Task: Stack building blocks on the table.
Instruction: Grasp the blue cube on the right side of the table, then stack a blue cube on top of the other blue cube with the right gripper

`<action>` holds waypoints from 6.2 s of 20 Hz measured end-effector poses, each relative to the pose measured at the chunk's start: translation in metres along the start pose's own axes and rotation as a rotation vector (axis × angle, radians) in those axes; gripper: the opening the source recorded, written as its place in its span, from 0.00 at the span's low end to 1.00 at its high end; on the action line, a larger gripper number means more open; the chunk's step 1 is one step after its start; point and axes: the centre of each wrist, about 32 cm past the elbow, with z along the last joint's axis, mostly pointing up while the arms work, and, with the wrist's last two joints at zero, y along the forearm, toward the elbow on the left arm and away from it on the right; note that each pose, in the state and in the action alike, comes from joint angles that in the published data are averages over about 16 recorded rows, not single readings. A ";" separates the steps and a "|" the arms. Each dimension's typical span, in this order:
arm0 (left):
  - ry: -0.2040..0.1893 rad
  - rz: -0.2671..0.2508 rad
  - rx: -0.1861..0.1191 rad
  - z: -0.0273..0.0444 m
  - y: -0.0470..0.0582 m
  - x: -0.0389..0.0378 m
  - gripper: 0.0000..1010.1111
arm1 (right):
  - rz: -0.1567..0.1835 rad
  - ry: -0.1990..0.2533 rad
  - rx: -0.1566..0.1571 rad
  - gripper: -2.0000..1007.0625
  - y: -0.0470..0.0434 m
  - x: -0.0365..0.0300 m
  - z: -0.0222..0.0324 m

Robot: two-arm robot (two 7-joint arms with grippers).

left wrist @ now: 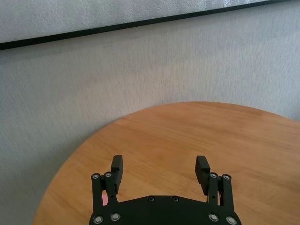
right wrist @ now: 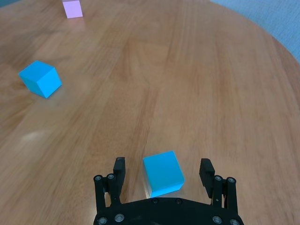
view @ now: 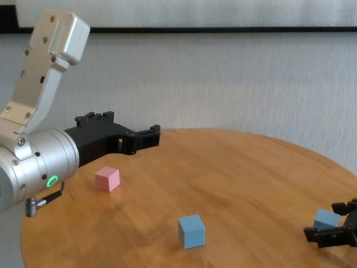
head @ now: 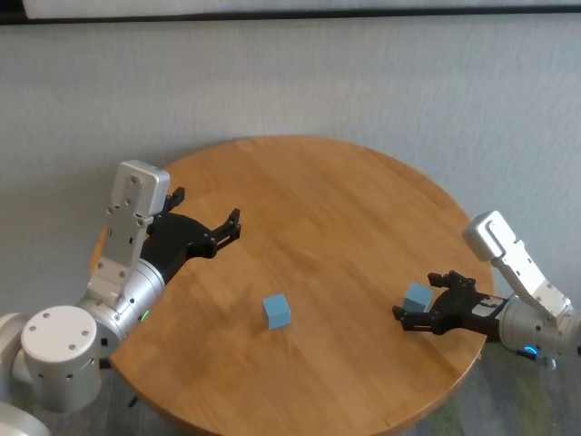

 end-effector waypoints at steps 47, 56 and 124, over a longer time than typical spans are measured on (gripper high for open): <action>0.000 0.000 0.000 0.0000 0.000 0.0000 0.99 | 0.096 -0.038 0.117 0.36 0.0178 -0.0541 0.0436; 0.000 0.000 0.000 0.0000 0.000 0.0000 0.99 | 0.084 -0.014 0.100 0.36 0.0313 -0.0893 0.0600; 0.000 0.000 0.000 0.0000 0.000 0.0000 0.99 | -0.046 0.027 -0.031 0.36 0.0795 -0.1599 0.1022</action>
